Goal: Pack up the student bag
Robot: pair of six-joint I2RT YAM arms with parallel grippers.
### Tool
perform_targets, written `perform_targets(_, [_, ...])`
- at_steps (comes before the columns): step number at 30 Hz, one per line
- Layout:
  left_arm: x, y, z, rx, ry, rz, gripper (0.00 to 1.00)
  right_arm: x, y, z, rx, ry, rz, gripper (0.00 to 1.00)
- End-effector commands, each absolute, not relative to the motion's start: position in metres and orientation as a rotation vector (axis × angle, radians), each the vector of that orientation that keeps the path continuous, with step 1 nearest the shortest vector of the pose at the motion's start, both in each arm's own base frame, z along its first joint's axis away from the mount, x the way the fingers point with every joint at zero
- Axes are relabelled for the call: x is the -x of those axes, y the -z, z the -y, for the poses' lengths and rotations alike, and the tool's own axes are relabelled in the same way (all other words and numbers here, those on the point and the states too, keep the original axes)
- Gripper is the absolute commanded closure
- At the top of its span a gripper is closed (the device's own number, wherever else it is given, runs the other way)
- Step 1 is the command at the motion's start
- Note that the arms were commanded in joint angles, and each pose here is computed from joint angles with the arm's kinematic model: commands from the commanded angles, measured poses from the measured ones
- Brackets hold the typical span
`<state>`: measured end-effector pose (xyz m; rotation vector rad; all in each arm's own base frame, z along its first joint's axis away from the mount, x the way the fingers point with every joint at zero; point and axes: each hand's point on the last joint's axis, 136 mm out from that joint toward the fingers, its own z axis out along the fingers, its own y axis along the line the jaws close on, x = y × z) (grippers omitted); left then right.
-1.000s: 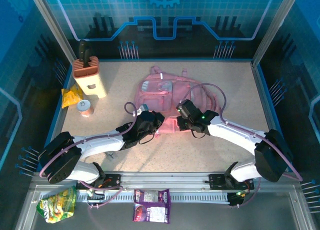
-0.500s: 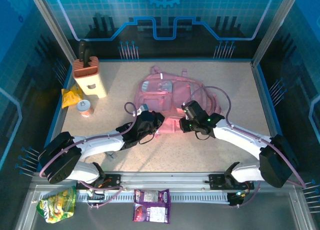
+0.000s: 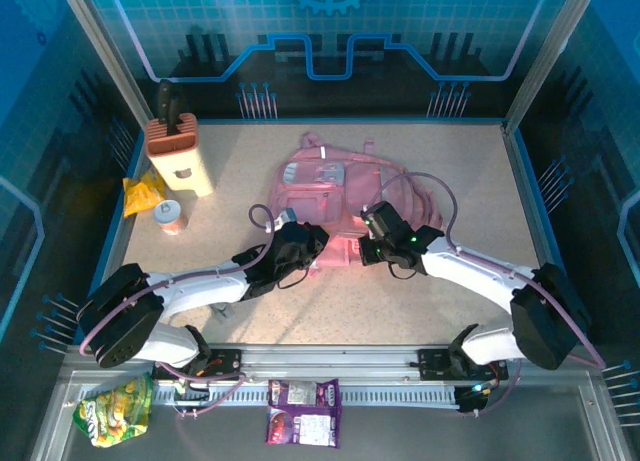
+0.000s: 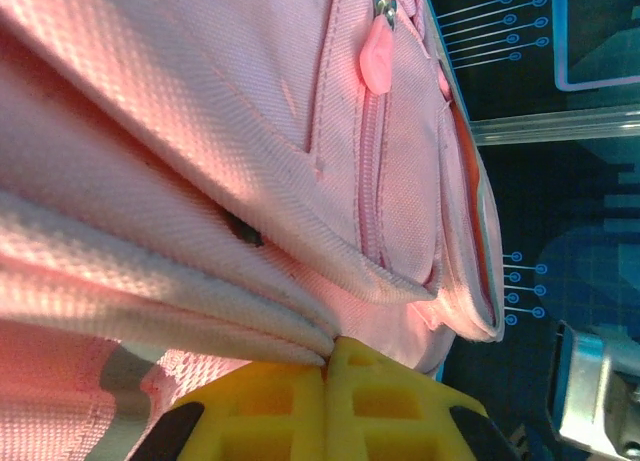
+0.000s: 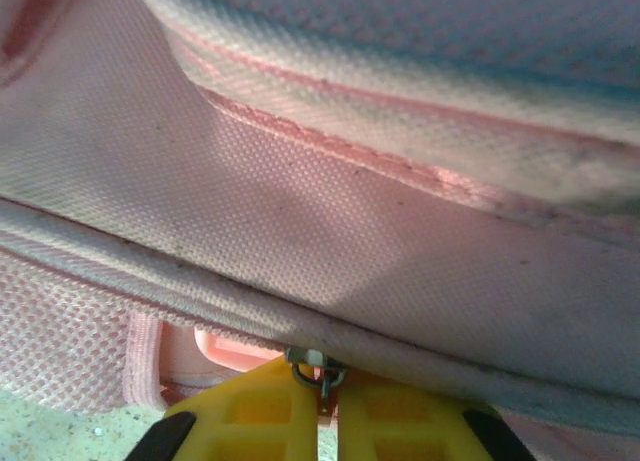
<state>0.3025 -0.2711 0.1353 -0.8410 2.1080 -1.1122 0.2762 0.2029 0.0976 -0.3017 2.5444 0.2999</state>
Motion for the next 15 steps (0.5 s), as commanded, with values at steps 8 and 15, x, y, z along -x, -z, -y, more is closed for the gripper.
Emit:
perform_targets(8, [-0.325,-0.151,0.232,0.864,1.075,-2.033,1.0,-0.266,-0.09,-0.15,0.216,-0.199,-2.586,1.0])
perform_targets(15, [-0.338,-0.146,0.211,0.871,1.057,-2.062,1.0,-0.261,-0.08,-0.134,0.2,-0.168,-2.63,1.0])
